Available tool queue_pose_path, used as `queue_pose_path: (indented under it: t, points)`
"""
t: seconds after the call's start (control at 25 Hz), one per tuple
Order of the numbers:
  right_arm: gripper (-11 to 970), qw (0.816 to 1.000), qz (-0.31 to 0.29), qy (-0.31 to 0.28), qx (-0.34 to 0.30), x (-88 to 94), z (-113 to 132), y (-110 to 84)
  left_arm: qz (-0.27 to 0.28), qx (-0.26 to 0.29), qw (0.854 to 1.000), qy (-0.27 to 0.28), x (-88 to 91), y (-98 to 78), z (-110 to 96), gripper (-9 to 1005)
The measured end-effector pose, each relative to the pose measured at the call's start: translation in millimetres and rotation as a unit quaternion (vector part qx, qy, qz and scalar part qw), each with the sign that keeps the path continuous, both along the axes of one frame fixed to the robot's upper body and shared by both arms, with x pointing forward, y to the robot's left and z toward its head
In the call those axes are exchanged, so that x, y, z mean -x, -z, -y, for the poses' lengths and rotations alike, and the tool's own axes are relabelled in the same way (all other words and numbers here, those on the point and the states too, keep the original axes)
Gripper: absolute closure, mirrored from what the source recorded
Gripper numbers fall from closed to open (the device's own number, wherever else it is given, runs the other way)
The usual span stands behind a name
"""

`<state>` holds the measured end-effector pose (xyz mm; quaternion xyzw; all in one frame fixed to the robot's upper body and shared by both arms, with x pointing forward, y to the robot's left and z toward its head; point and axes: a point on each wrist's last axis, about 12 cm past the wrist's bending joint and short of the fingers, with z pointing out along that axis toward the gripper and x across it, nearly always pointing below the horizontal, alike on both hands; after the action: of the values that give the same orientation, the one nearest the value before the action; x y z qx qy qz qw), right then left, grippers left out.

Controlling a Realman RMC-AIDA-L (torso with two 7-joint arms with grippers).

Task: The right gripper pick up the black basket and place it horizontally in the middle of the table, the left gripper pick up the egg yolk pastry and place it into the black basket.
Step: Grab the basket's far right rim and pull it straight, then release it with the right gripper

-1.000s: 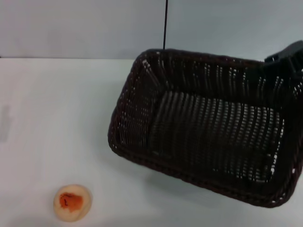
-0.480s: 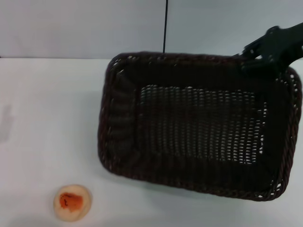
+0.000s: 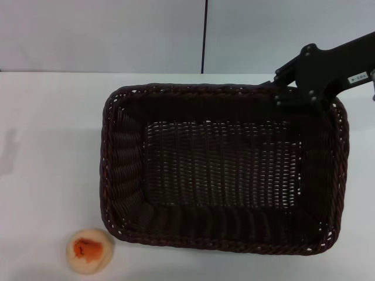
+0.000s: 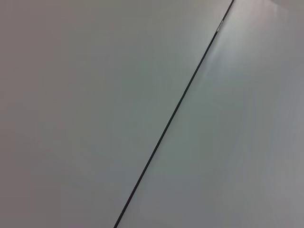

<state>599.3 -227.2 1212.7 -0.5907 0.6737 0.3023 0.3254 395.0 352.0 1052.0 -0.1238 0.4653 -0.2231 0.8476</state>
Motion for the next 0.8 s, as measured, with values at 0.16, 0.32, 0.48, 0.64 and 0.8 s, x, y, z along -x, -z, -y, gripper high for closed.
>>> queue_pose_path:
  t: [0.16,0.32,0.48,0.64,0.8]
  points:
    - [762,1.0,0.013,-0.012,-0.002,0.0,-1.2,6.2,-0.002,0.001,1.0,0.001,-0.9,0.4,0.3,242]
    - [763,0.999,0.03,-0.018,-0.006,4.0,-4.4,5.8,-0.004,0.001,1.0,0.001,-1.5,0.8,0.4,244]
    - [764,0.998,0.052,-0.03,-0.007,5.6,-5.6,4.6,-0.007,0.011,1.0,0.005,-1.9,1.6,0.8,247]
    - [759,0.997,0.071,-0.041,-0.017,5.4,-7.8,2.5,-0.009,0.017,1.0,0.01,-2.0,1.9,1.0,249]
    - [715,0.994,0.096,-0.04,-0.024,1.5,-10.1,-1.0,-0.009,0.017,1.0,0.01,-2.0,1.9,1.0,252]
